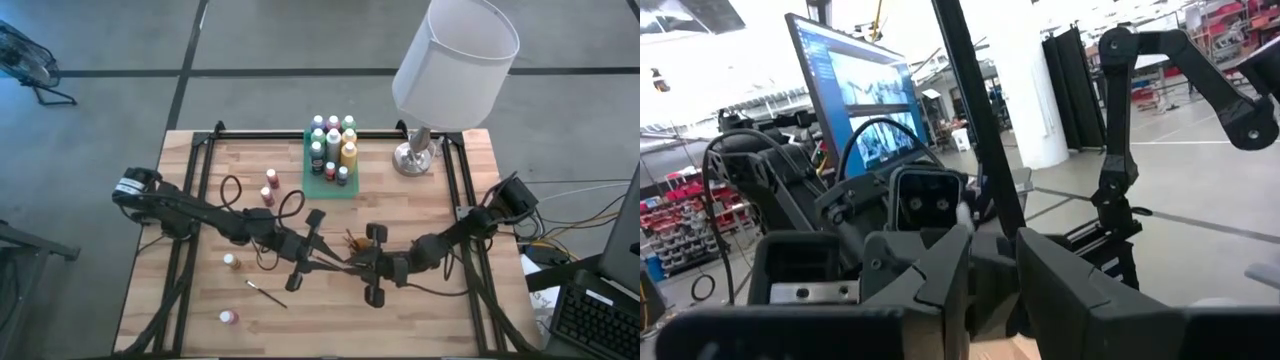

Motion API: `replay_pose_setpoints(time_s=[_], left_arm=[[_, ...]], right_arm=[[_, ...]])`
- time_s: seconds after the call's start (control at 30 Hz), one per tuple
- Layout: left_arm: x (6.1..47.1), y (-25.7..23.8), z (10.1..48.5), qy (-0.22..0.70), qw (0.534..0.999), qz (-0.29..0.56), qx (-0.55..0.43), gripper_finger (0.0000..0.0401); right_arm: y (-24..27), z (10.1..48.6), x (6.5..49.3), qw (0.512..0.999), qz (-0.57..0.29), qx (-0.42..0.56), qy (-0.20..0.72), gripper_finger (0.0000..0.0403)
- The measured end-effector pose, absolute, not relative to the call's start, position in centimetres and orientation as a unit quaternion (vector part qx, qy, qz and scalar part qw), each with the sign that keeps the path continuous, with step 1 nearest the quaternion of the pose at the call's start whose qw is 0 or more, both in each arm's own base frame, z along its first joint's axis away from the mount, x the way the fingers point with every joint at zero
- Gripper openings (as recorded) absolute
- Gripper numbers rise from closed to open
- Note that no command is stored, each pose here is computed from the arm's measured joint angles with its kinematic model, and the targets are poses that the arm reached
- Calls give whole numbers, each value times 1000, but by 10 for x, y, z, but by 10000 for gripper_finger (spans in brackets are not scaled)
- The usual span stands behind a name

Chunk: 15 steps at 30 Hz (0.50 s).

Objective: Pick & Place Paint Supplies
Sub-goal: Put the silver paintbrush into the yellow cup

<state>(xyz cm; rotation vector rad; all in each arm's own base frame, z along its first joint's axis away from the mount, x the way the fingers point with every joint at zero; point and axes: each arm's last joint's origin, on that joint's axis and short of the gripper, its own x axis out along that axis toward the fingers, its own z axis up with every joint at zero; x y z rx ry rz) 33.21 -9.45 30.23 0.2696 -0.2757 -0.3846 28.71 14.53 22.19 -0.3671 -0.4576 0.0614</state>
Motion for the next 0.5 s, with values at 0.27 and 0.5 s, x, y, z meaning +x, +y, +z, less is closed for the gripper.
replay_pose_setpoints(time_s=[0.27, 0.5], left_arm=[[332, -94, 302, -136, 964, -187, 133, 94], [341, -97, 303, -134, 962, -198, 133, 103]], right_arm=[[153, 225, 285, 952, 38, -192, -236, 60], [160, 230, 298, 956, 50, -209, -202, 60]])
